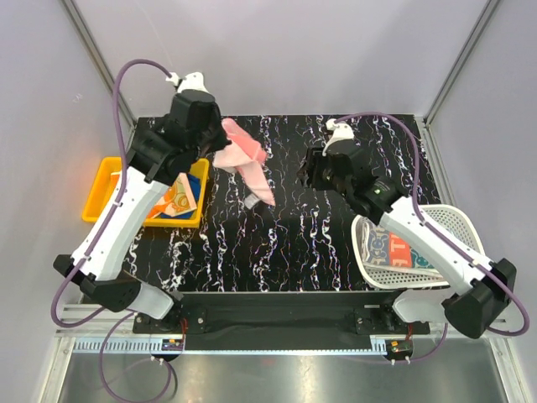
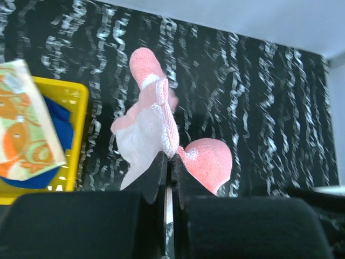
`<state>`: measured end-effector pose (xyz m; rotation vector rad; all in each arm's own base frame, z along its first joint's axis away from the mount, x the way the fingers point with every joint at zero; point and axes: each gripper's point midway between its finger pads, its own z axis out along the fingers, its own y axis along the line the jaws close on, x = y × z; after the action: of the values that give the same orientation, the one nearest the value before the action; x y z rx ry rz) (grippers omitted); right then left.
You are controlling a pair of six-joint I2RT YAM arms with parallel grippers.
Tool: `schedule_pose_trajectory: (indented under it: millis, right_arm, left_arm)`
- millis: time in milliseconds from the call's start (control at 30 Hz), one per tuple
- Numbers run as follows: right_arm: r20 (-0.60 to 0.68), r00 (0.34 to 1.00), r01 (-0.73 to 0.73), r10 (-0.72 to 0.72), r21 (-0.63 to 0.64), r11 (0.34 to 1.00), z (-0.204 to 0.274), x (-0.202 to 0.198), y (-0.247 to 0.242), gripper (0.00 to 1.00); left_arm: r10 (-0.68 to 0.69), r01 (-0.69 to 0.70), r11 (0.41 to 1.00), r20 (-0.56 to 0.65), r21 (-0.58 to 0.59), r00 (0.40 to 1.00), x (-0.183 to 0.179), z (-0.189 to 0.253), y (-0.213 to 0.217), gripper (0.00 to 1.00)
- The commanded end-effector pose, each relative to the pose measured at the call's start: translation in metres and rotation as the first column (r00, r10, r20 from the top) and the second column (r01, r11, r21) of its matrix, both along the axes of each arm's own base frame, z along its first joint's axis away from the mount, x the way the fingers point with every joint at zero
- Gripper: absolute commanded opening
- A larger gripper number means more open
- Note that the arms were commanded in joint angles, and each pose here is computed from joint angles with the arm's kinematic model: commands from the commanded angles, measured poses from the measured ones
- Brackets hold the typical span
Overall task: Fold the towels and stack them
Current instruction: Move the towel to the center of the board
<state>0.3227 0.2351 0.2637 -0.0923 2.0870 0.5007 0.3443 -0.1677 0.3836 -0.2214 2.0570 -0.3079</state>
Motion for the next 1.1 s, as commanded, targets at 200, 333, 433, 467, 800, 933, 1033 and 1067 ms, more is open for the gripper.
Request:
schedule_pose_trajectory:
  millis: [200, 333, 433, 467, 800, 933, 1033, 1067]
  right_arm:
    - [0.109, 0.992, 0.055, -0.058, 0.033, 0.998, 0.044, -0.012, -0.026, 0.59]
    - [0.08, 0.992, 0.094, -0.093, -0.011, 0.996, 0.028, -0.011, -0.037, 0.6]
    - [0.028, 0.995, 0.098, -0.097, -0.034, 0.995, 0.007, -0.007, -0.038, 0.6]
    - [0.004, 0.996, 0.085, -0.085, -0.031, 0.996, 0.0, -0.006, -0.035, 0.6]
    - [-0.233, 0.972, 0.006, -0.023, -0.074, 0.997, -0.115, -0.015, -0.013, 0.55]
    - [-0.29, 0.957, -0.015, -0.009, -0.079, 0.997, -0.153, -0.02, -0.002, 0.5]
    - [-0.326, 0.945, -0.032, -0.002, -0.097, 0.995, -0.178, -0.026, 0.01, 0.49]
    - [-0.347, 0.938, -0.041, -0.001, -0.114, 0.993, -0.19, -0.028, 0.013, 0.49]
  left_arm:
    - [-0.153, 0.154, 0.987, 0.02, -0.047, 0.988, -0.037, -0.007, -0.076, 0.0]
    - [-0.177, 0.175, 0.984, -0.077, -0.03, 0.981, -0.005, -0.051, -0.102, 0.0]
    - [-0.203, 0.196, 0.978, -0.112, -0.07, 0.973, 0.034, -0.066, -0.115, 0.34]
    - [-0.183, 0.177, 0.983, -0.163, -0.048, 0.97, 0.06, -0.095, -0.113, 0.44]
    - [-0.084, 0.087, 0.996, -0.189, 0.007, 0.978, 0.073, -0.116, -0.061, 0.65]
    - [-0.058, 0.07, 0.996, -0.213, 0.049, 0.975, 0.023, -0.145, -0.044, 0.59]
    - [-0.061, 0.085, 0.993, -0.266, 0.081, 0.962, -0.019, -0.181, -0.039, 0.57]
    - [-0.068, 0.109, 0.987, -0.313, 0.115, 0.947, -0.039, -0.208, -0.04, 0.57]
